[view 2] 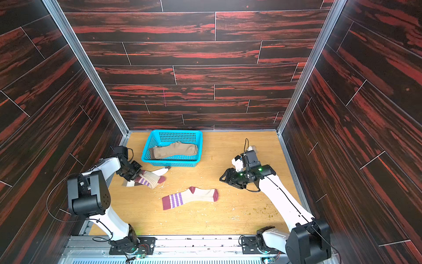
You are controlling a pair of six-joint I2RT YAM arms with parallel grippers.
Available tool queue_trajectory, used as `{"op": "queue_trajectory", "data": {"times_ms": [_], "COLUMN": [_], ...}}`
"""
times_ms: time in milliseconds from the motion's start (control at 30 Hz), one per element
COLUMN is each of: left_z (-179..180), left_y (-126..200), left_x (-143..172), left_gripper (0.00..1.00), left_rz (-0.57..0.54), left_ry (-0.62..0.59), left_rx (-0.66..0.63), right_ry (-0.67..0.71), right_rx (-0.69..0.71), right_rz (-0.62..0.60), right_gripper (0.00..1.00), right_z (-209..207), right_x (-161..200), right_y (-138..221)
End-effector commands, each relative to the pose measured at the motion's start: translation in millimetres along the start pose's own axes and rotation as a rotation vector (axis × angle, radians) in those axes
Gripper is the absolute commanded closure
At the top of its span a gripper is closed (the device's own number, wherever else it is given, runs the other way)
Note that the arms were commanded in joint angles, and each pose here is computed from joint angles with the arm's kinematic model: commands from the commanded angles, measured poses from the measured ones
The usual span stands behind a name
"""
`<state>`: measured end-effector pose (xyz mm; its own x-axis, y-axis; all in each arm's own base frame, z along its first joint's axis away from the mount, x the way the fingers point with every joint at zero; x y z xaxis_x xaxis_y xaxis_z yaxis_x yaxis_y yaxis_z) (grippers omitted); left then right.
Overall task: Place the socks together as a pair
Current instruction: Pick up the sock.
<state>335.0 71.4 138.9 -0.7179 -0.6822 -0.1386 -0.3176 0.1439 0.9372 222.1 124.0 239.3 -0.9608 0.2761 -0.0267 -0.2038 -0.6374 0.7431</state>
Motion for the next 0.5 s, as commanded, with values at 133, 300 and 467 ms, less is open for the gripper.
{"op": "queue_trajectory", "data": {"times_ms": [133,300,467], "left_z": [1,2,-6], "left_y": [47,120,179], "left_x": [7,32,65], "left_gripper": [0.98,0.98,0.96], "left_rz": [-0.089,-0.220,-0.336], "left_ry": [-0.074,-0.150,-0.197], "left_rx": [-0.025,-0.046,0.029], "right_ry": [0.017,0.021,0.029], "right_rx": [-0.005,-0.003,-0.005], "right_rz": [0.000,0.000,0.014], "right_gripper": [0.38,0.38,0.38], "right_z": [8,7,7], "right_x": [0,4,5], "right_y": [4,5,4]}}
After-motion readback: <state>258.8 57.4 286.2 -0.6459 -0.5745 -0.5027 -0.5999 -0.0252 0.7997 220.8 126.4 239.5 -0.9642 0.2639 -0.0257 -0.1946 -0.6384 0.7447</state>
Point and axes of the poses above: each gripper's point midway between its finger pads, its own y axis back along the fingers, its own z axis along the line the jaws close on, x = y × z, the point moved 10 cm from there along y, back along the fingers, and after that the axes turned 12 degrees about -y, right-handed, at the moved point
